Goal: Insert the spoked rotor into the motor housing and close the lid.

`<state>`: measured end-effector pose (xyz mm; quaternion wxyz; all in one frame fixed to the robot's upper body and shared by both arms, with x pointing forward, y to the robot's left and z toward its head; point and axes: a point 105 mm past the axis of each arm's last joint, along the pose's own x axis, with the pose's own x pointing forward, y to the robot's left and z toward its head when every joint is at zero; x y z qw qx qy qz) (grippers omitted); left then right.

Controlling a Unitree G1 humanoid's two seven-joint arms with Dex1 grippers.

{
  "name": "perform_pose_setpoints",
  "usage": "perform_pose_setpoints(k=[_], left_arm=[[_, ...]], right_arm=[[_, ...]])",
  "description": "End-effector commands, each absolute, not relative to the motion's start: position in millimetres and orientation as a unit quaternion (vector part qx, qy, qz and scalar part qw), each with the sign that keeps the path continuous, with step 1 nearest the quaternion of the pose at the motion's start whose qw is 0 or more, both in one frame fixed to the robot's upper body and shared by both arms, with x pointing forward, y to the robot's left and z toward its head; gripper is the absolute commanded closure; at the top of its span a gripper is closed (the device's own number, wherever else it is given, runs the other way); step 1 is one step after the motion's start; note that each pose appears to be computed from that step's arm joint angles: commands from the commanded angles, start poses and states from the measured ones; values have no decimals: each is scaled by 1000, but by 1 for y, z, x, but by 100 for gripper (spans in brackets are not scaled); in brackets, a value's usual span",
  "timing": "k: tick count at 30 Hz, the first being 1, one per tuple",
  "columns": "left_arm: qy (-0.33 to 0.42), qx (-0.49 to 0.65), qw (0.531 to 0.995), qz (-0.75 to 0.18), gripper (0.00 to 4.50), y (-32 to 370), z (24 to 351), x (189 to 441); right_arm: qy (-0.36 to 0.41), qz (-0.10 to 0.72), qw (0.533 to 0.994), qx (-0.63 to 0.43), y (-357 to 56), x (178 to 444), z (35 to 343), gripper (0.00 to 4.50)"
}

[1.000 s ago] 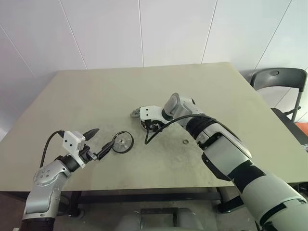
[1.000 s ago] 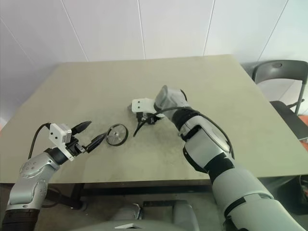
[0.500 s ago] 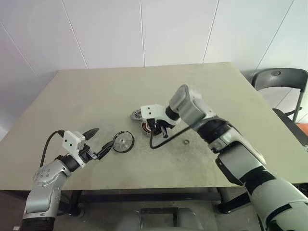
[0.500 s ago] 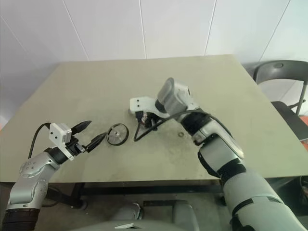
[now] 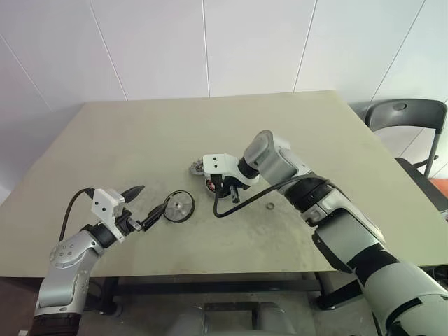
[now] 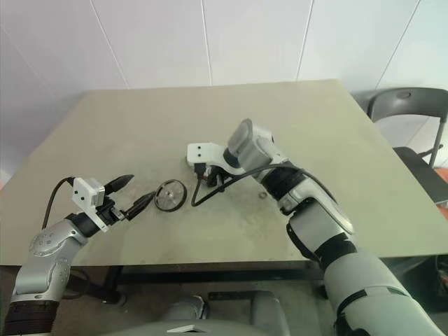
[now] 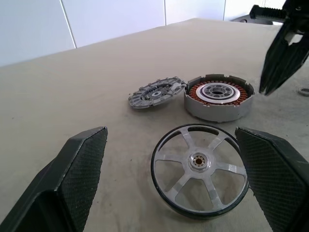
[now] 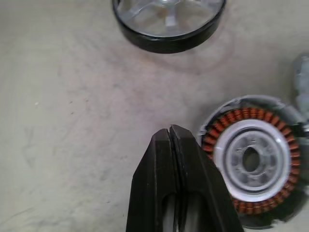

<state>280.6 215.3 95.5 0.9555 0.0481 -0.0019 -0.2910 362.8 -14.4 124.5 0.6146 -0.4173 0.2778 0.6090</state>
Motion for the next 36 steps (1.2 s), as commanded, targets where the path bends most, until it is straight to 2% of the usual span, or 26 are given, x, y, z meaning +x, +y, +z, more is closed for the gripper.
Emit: perform_pose_setpoints(k=[1,10,11,20,36], left_arm=[[-23,63,955,-290,0,217,107,281],[-23,61,955,-289,0,216,107,281],[-23,61,955,-289,0,216,107,281],[-26,61,956,-285,0,216,107,281],[-27,62,956,-286,0,215,109,281]], right_arm=[[250,612,612,-435,-6,368,140,326],[239,600,599,-474,4,380,138,20],[241,596,597,-480,5,381,137,2],[264,570,604,-490,3,391,126,2],[295,566,598,-485,-6,390,106,2]])
